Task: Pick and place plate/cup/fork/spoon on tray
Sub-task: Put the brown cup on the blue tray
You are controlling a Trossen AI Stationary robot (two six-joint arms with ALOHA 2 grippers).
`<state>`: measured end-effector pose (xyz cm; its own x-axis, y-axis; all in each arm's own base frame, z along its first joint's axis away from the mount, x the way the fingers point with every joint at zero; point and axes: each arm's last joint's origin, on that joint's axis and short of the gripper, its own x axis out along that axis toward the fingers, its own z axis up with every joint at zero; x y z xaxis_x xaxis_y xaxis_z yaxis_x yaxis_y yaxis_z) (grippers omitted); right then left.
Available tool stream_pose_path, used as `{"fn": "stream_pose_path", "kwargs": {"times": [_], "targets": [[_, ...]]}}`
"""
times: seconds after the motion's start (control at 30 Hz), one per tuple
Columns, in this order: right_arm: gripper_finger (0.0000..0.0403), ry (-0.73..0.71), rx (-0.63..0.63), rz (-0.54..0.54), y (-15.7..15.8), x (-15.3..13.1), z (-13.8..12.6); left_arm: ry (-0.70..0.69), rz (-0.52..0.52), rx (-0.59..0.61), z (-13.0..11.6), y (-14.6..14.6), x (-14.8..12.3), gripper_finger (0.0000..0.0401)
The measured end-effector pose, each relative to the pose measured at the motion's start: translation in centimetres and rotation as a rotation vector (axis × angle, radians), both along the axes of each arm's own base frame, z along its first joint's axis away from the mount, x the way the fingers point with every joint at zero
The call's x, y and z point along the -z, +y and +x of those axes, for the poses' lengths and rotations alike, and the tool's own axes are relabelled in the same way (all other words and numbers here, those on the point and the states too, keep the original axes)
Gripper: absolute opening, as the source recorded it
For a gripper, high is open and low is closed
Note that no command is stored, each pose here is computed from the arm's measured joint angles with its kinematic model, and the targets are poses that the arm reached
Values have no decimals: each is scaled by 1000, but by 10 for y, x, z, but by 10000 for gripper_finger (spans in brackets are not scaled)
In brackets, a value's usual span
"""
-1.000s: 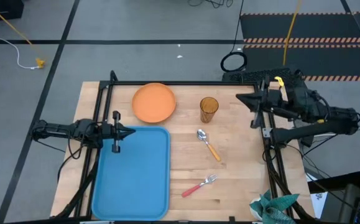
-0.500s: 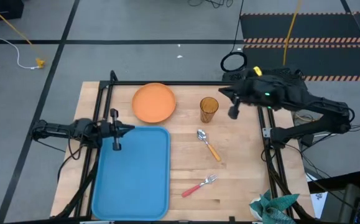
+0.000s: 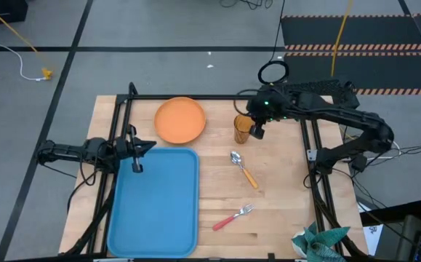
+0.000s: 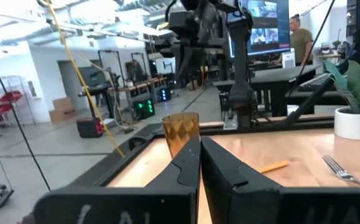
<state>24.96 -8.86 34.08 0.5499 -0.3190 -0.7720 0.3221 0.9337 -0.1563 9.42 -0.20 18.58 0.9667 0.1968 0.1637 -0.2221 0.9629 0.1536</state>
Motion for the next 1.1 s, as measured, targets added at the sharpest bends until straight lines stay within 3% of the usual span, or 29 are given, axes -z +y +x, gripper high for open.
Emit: {"fn": "stream_pose_path", "kwargs": {"times": [0.3, 0.7, 1.1], "targets": [[53, 111, -62, 152, -4, 26, 14, 34, -74, 6, -5, 1, -13, 17], [141, 189, -87, 173, -3, 43, 26, 95, -105, -61, 2, 2, -21, 17], [162, 247, -176, 142, 11, 59, 27, 222, -91, -76, 20, 0, -28, 17]]}}
